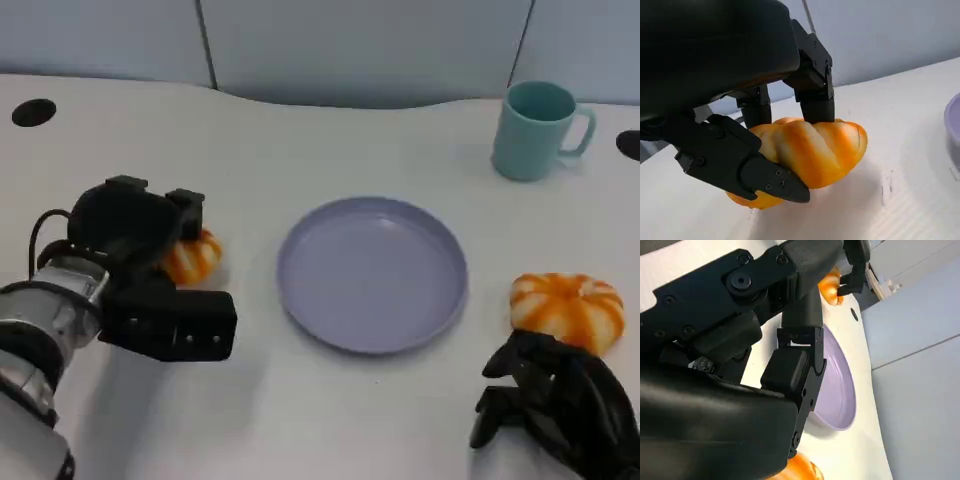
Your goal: Grasp the bread from the table and place it into the plate.
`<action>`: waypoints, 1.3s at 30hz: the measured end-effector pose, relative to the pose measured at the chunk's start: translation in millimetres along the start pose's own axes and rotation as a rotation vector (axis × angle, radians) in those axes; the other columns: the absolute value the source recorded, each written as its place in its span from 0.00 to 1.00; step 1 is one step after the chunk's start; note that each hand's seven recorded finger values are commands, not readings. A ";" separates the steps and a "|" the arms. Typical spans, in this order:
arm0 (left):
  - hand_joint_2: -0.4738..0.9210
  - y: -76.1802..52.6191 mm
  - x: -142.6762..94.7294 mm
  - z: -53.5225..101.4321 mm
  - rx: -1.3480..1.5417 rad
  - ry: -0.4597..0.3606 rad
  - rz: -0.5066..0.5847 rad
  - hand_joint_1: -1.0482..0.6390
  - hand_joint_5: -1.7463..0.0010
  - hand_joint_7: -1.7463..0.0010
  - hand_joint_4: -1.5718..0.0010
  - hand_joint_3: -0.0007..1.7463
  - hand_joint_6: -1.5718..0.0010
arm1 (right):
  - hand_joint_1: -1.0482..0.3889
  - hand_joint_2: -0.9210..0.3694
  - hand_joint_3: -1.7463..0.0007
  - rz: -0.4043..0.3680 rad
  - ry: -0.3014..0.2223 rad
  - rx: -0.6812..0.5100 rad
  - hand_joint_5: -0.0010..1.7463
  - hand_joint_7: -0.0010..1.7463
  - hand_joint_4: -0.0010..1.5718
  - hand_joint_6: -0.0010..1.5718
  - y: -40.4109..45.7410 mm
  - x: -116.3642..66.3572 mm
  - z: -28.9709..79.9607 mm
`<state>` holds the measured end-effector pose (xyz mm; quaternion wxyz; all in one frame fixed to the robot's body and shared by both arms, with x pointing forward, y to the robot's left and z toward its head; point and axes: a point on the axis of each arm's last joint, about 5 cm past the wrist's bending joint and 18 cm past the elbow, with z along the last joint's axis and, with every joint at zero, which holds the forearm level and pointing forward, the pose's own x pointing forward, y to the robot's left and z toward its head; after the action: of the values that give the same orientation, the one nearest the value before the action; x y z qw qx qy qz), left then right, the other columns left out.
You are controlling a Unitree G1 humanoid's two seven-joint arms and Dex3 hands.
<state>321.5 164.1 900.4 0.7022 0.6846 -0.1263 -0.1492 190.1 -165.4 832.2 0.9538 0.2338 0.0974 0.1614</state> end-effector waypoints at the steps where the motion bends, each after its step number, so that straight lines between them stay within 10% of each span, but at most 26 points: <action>1: 0.99 2.3 1.6 1.0 -0.002 -0.014 0.018 0.51 0.00 0.08 0.45 0.16 0.58 | 0.07 0.11 1.00 0.000 0.000 0.000 0.52 0.50 0.89 0.77 -0.2 0.6 0.0; 5: 0.99 14.5 9.6 5.4 -0.008 -0.066 0.071 0.49 0.00 0.01 0.46 0.21 0.62 | 0.08 0.12 1.00 -0.002 -0.003 -0.002 0.51 0.49 0.90 0.77 -0.8 1.9 -0.9; 10: 1.00 21.9 14.9 10.8 -0.011 -0.111 0.145 0.48 0.00 0.36 0.45 0.10 0.48 | 0.07 0.12 1.00 -0.008 0.000 0.001 0.50 0.48 0.90 0.78 -1.8 1.6 -2.0; 13: 0.99 25.2 17.8 14.9 -0.015 -0.139 0.161 0.51 0.00 0.09 0.45 0.11 0.56 | 0.08 0.11 1.00 -0.007 -0.001 -0.001 0.50 0.47 0.90 0.78 -2.2 1.3 -1.6; 17: 0.97 25.2 21.8 26.7 -0.038 -0.196 0.191 0.50 0.00 0.01 0.43 0.17 0.58 | 0.07 0.11 0.99 -0.005 0.006 -0.021 0.50 0.48 0.91 0.78 -3.2 0.8 -0.8; 22: 0.94 21.3 27.6 48.9 -0.059 -0.268 0.197 0.48 0.00 0.05 0.44 0.17 0.57 | 0.08 0.10 0.99 -0.010 0.013 -0.032 0.51 0.49 0.90 0.77 -4.7 -1.6 -0.9; 26: 0.93 18.7 31.4 67.7 -0.098 -0.321 0.199 0.45 0.00 0.31 0.43 0.17 0.49 | 0.09 0.10 0.99 -0.010 0.013 -0.044 0.52 0.50 0.89 0.77 -5.1 -2.2 0.4; 32: 0.98 17.0 35.9 90.7 -0.102 -0.392 0.185 0.42 0.00 0.15 0.42 0.15 0.54 | 0.09 0.10 0.99 -0.008 0.007 -0.052 0.53 0.50 0.88 0.76 -4.4 -3.2 1.7; 39: 0.96 19.4 40.0 107.6 -0.117 -0.431 0.159 0.43 0.00 0.24 0.41 0.12 0.53 | 0.09 0.10 1.00 0.001 0.004 -0.058 0.53 0.50 0.88 0.76 -2.0 -5.3 1.4</action>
<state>318.0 49.8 922.0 0.7068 0.5831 -0.3180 -0.2435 186.1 -169.5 833.1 0.9600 0.2056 0.0943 0.1653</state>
